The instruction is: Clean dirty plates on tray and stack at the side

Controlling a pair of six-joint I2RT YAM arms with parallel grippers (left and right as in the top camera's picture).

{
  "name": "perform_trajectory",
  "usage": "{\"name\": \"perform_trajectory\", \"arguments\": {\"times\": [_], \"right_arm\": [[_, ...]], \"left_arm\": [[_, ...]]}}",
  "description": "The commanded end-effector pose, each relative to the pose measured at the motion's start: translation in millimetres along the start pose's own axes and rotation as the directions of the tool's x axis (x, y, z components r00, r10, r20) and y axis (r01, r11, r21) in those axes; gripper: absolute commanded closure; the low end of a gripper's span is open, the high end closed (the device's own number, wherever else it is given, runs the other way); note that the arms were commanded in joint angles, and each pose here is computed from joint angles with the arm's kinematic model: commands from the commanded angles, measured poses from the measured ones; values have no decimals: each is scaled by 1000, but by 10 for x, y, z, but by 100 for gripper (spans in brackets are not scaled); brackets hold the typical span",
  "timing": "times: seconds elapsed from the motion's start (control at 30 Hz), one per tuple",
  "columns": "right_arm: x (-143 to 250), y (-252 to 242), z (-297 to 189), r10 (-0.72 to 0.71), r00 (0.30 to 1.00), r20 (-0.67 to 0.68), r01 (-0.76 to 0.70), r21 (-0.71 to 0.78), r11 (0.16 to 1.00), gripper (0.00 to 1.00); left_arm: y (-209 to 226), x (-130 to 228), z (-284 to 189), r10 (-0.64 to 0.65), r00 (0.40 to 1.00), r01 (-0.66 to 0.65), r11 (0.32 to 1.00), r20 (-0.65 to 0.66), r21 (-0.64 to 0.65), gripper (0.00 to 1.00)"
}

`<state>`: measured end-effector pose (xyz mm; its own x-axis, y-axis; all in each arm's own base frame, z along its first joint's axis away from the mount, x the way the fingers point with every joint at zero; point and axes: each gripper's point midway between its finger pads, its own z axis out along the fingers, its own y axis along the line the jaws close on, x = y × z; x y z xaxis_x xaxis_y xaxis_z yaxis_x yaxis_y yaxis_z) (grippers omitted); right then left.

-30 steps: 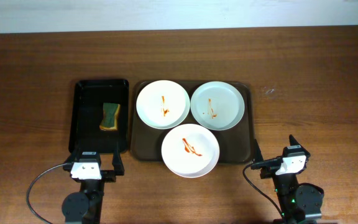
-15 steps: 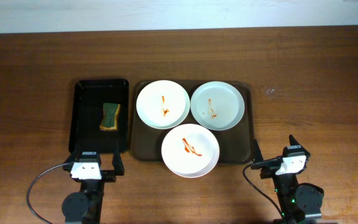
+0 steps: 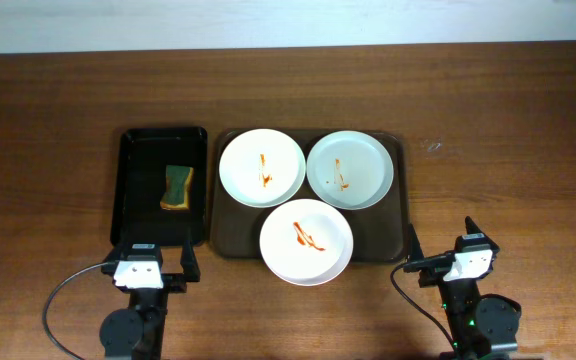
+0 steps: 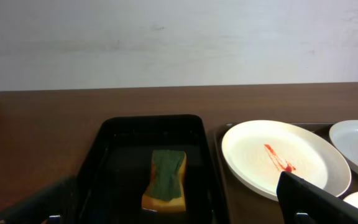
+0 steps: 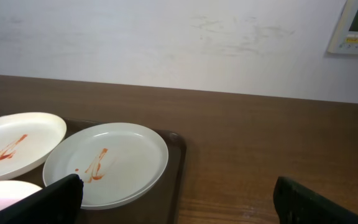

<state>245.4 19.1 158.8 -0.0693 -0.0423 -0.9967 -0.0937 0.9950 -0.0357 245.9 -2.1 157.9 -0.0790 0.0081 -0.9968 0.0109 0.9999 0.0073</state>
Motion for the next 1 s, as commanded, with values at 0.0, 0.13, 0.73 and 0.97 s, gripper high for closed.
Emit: {"name": "perform_trajectory", "arguments": {"times": [0.0, 0.13, 0.73, 0.97], "right_arm": [[19, 3, 0, -6, 1000, 0, 6, 0, 1000, 2], [19, 3, 0, -6, 1000, 0, 6, 0, 1000, 2], [20, 3, 1, -6, 1000, -1, 6, 0, 1000, 2], [-2, 108, -2, -5, 1000, 9, 6, -61, 998, 2]], "left_arm": [[8, 17, 1, 13, 1000, -13, 1000, -1, -6, 0], [8, 17, 1, 12, 1000, -12, 1000, -1, -6, 0], [7, 9, 1, 12, 1000, -12, 1000, 2, -6, 0], [-82, -48, -23, -42, 999, 42, 998, -7, 46, 0]]}}
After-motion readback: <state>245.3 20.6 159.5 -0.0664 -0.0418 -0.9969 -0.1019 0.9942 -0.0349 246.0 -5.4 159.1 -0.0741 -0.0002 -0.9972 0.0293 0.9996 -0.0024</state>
